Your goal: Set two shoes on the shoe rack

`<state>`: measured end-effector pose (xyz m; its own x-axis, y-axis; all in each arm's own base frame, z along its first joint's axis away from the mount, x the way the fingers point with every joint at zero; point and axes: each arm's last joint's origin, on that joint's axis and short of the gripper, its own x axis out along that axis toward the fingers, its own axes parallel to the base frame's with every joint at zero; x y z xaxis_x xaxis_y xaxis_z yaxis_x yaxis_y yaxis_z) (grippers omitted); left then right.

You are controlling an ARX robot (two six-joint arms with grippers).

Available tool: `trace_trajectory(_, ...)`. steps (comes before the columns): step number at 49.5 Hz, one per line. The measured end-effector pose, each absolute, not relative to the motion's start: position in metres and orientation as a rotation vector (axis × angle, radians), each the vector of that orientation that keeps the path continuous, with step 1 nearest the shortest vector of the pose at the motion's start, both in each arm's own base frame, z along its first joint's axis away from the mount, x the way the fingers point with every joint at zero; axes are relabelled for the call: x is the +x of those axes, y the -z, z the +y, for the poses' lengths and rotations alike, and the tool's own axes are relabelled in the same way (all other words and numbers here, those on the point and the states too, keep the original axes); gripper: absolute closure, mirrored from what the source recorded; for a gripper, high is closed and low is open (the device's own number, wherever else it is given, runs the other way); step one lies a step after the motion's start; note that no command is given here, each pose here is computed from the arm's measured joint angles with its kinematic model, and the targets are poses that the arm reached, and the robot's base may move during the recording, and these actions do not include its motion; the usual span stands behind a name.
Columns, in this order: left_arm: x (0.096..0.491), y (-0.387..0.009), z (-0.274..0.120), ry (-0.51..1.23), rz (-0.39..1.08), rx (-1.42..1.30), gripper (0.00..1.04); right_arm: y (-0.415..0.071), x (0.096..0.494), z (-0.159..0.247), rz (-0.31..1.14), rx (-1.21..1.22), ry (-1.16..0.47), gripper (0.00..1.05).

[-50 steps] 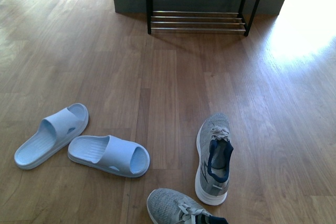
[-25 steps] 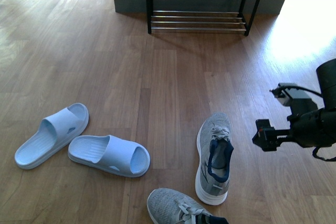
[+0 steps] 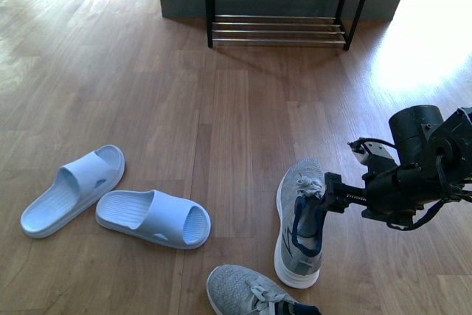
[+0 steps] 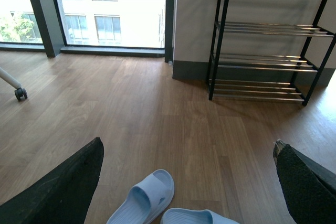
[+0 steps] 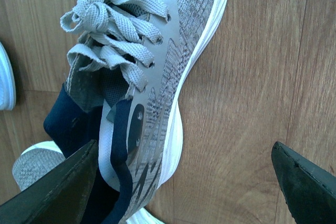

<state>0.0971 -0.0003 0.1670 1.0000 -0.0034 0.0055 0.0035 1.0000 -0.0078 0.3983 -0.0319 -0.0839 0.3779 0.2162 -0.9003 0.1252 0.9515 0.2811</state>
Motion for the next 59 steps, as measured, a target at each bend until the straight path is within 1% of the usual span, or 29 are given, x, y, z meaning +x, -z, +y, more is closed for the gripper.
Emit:
trace_trajectory(13, 0.097, -0.167, 0.000, 0.003, -0.006, -0.008, 0.09, 0.108, 0.403, -0.032, 1.230, 0.360, -0.019, 0.09)
trace_trajectory(23, 0.097, -0.167, 0.000, 0.003, -0.006, -0.008, 0.09, 0.136, 0.398, -0.032, 1.222, 0.257, 0.057, 0.09)
trace_trajectory(25, 0.097, -0.167, 0.000, 0.003, -0.006, -0.008, 0.09, 0.139, 0.397, -0.031, 1.222, 0.240, 0.069, 0.15)
trace_trajectory(26, 0.097, -0.167, 0.000, 0.003, -0.006, -0.008, 0.09, 0.140, 0.397, -0.031, 1.225, 0.238, 0.074, 0.19)
trace_trajectory(30, 0.097, -0.167, 0.000, 0.003, -0.006, -0.008, 0.09, 0.142, 0.396, -0.032, 1.231, 0.216, 0.079, 0.33)
trace_trajectory(31, 0.097, -0.167, 0.000, 0.003, -0.006, -0.008, 0.09, 0.142, 0.396, -0.032, 1.231, 0.203, 0.080, 0.38)
trace_trajectory(36, 0.097, -0.167, 0.000, 0.003, -0.006, -0.008, 0.09, 0.142, 0.394, -0.036, 1.236, 0.185, 0.085, 0.49)
trace_trajectory(37, 0.097, -0.167, 0.000, 0.003, -0.006, -0.008, 0.09, 0.142, 0.393, -0.038, 1.235, 0.181, 0.087, 0.53)
trace_trajectory(39, 0.097, -0.167, 0.000, 0.003, -0.006, -0.008, 0.09, 0.141, 0.392, -0.040, 1.231, 0.176, 0.088, 0.57)
trace_trajectory(45, 0.097, -0.167, 0.000, 0.003, -0.006, -0.008, 0.09, 0.133, 0.386, -0.051, 1.213, 0.117, 0.102, 0.72)
trace_trajectory(47, 0.097, -0.167, 0.000, 0.003, -0.006, -0.008, 0.09, 0.130, 0.385, -0.055, 1.206, 0.094, 0.111, 0.76)
trace_trajectory(56, 0.097, -0.167, 0.000, 0.003, -0.006, -0.008, 0.09, 0.092, 0.366, -0.092, 1.123, -0.078, 0.136, 1.00)
trace_trajectory(58, 0.097, -0.167, 0.000, 0.003, -0.006, -0.008, 0.09, 0.079, 0.361, -0.099, 1.094, -0.144, 0.123, 1.04)
trace_trajectory(59, 0.097, -0.167, 0.000, 0.003, -0.006, -0.008, 0.09, 0.075, 0.358, -0.101, 1.082, -0.154, 0.126, 1.03)
